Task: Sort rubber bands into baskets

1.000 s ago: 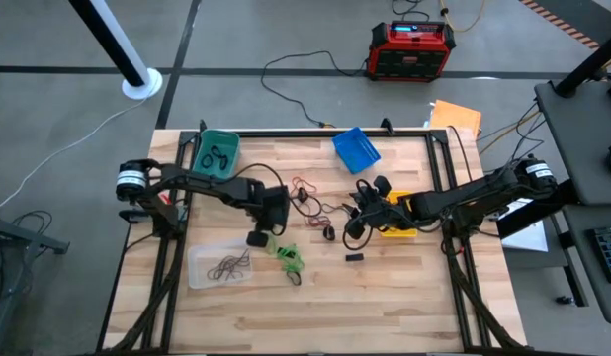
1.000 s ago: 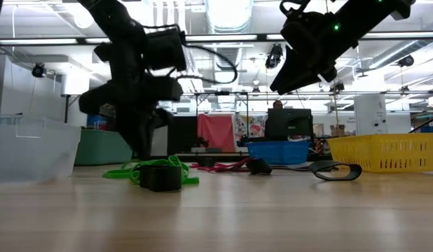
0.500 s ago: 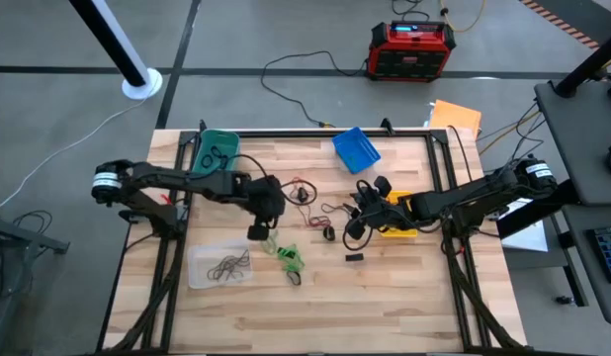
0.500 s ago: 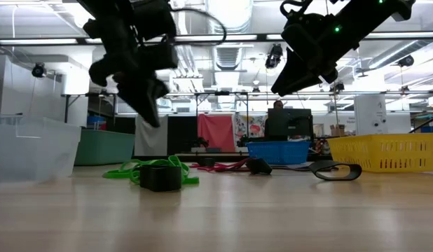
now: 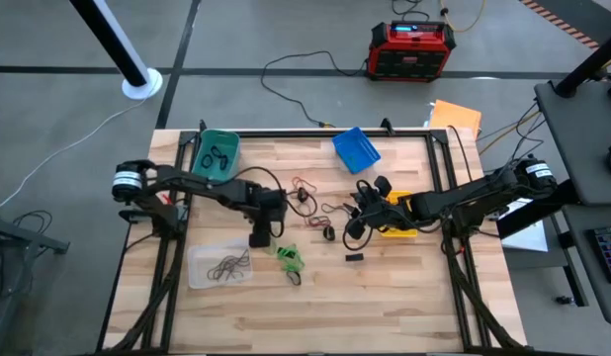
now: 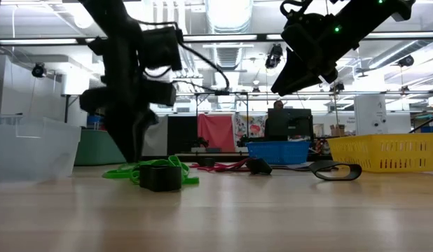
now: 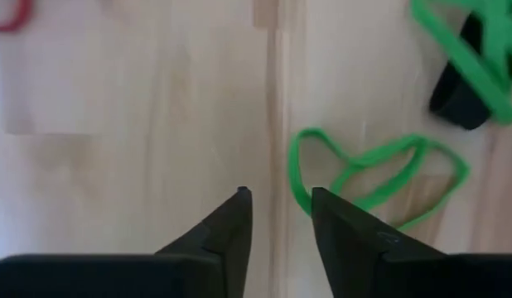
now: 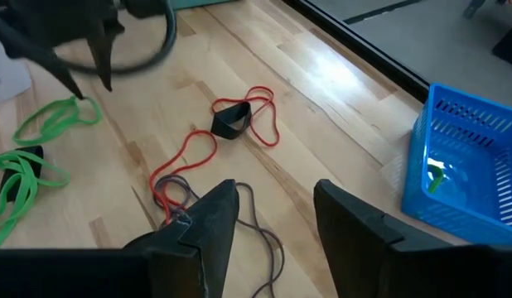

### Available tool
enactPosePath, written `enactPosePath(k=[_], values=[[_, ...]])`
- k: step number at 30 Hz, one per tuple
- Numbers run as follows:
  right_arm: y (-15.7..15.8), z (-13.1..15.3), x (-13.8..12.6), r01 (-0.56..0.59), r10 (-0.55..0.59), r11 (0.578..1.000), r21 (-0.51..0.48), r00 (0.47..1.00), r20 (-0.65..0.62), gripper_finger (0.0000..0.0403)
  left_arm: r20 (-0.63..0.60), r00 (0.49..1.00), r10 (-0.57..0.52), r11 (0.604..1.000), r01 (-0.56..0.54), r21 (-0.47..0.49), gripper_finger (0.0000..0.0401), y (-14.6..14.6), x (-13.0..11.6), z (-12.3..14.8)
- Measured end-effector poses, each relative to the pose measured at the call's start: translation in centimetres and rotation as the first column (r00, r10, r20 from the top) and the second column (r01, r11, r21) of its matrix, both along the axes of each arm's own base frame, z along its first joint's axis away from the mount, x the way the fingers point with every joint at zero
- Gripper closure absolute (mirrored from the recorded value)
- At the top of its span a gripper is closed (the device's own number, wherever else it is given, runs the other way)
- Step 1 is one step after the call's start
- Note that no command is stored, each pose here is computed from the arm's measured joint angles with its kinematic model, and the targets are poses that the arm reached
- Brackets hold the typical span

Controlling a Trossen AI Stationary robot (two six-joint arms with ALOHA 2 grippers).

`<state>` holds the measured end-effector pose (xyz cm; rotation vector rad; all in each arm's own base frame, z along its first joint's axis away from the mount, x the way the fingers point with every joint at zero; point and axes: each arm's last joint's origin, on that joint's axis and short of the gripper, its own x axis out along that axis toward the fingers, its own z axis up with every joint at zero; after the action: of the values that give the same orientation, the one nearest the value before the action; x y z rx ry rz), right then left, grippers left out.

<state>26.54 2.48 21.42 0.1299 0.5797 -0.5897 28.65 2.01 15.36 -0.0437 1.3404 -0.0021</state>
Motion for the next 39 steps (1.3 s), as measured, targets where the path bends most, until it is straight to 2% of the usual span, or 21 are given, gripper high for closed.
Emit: enactPosePath(k=[7, 15, 18, 20, 22, 24, 28, 30, 35, 39], values=[[0.0, 0.0, 0.0, 0.0, 0.0, 1.0, 0.0, 1.0, 0.0, 0.0245, -0.033, 0.999, -0.007, 0.999, 0.006, -0.033, 0.0277, -0.1, 0.2, -1.1], [0.0, 0.0, 0.0, 0.0, 0.0, 1.0, 0.0, 1.0, 0.0, 0.0251, -0.026, 1.0, -0.006, 0.999, 0.005, -0.041, 0.0301, -0.1, 0.3, -1.1], [0.0, 0.0, 0.0, 0.0, 0.0, 1.0, 0.0, 1.0, 0.0, 0.0252, 0.006, 1.0, 0.026, 0.994, -0.027, 0.107, 0.0326, 0.1, 0.7, -1.0], [0.0, 0.0, 0.0, 0.0, 0.0, 1.0, 0.0, 1.0, 0.0, 0.0252, 0.021, 0.998, 0.061, 0.973, -0.064, 0.223, 0.0346, 0.4, 0.8, -0.9], [0.0, 0.0, 0.0, 0.0, 0.0, 1.0, 0.0, 1.0, 0.0, 0.0252, 0.042, 0.996, 0.082, 0.958, -0.09, 0.272, 0.0364, 0.6, 0.9, -0.7], [0.0, 0.0, 0.0, 0.0, 0.0, 1.0, 0.001, 1.0, 0.0, 0.0252, 0.046, 0.997, 0.064, 0.964, -0.074, 0.254, 0.0378, 0.6, 0.8, -0.4], [0.0, 0.0, 0.0, 0.004, -0.004, 1.0, 0.005, 1.0, 0.003, 0.0252, 0.079, 0.997, -0.007, 0.989, -0.004, 0.145, 0.0396, 0.1, 0.6, 0.7], [0.0, 0.0, 0.0, 0.004, -0.004, 1.0, 0.006, 1.0, 0.003, 0.0252, 0.103, 0.995, -0.017, 0.991, 0.003, 0.132, 0.0398, 0.1, 0.4, 1.4], [0.0, 0.0, 0.0, 0.004, -0.004, 1.0, 0.006, 1.0, 0.003, 0.0252, 0.128, 0.992, -0.012, 0.998, 0.004, 0.063, 0.039, -0.2, -0.4, 2.9], [0.0, 0.0, 0.0, 0.004, -0.004, 1.0, 0.006, 1.0, 0.003, 0.0252, 0.128, 0.992, 0.007, 0.998, -0.014, 0.056, 0.0374, -0.2, -0.5, 2.8]])
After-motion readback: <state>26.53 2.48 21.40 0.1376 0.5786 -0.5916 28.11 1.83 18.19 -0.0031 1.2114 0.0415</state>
